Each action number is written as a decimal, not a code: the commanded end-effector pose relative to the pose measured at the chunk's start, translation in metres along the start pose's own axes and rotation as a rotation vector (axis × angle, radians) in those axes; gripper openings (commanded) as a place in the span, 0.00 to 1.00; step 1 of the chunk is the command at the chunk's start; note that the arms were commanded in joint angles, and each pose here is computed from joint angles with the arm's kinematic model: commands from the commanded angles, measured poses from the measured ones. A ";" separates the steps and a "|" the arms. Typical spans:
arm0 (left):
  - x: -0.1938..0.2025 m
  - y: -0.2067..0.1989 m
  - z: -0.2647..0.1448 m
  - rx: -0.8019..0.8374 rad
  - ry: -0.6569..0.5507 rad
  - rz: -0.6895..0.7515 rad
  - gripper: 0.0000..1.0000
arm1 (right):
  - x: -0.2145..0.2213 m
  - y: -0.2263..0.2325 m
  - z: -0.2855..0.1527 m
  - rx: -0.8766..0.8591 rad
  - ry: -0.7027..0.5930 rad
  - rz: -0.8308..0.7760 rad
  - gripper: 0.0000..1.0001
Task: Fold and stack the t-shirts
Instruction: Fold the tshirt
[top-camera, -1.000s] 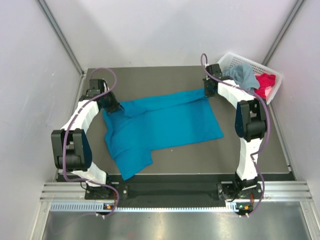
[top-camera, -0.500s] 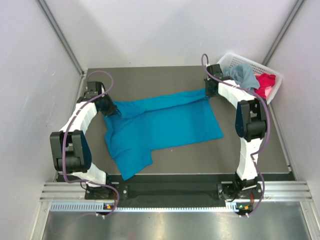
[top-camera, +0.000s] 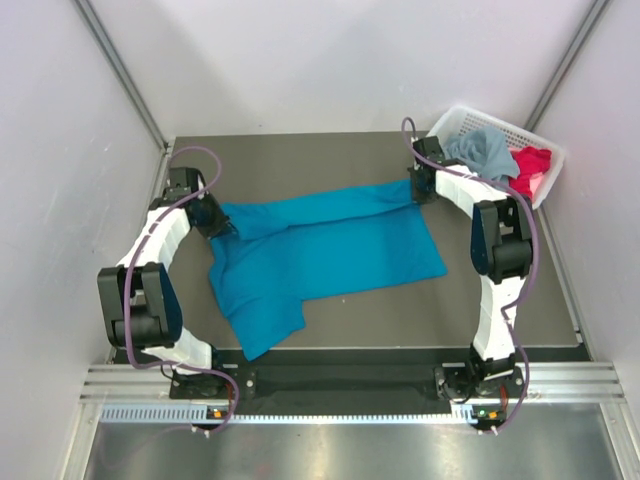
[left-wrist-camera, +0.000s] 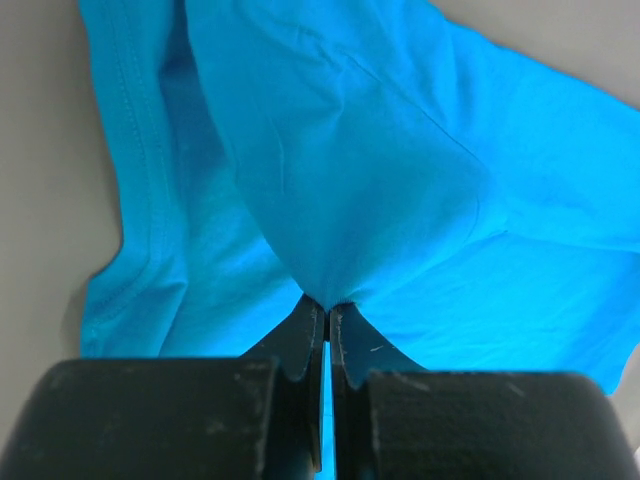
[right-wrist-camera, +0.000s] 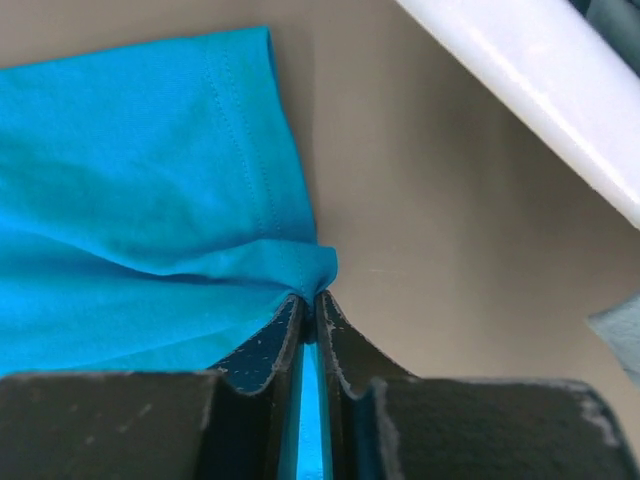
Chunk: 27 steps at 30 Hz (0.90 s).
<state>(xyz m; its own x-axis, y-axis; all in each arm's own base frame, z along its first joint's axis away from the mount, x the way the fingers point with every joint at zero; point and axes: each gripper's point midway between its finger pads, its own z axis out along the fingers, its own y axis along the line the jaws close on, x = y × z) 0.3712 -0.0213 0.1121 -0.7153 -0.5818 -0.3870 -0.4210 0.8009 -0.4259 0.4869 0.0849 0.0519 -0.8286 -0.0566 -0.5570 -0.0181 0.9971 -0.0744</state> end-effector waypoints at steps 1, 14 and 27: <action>-0.004 0.000 -0.009 -0.003 -0.019 0.008 0.05 | -0.021 -0.013 -0.018 0.019 -0.062 0.024 0.09; -0.046 0.015 -0.030 -0.094 -0.159 0.041 0.68 | -0.086 0.019 -0.029 -0.114 -0.214 0.169 0.56; -0.085 0.069 0.042 -0.161 0.010 -0.107 0.64 | -0.071 0.058 -0.025 -0.254 -0.148 0.261 0.57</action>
<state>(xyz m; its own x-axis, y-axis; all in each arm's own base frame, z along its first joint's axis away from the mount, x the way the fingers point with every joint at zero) 0.4151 0.0761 0.0715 -0.6696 -0.6640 -0.3329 -0.5950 0.7477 -0.2948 0.5244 0.1268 0.0997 -0.7441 0.1478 -0.6515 0.0374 0.9829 0.1803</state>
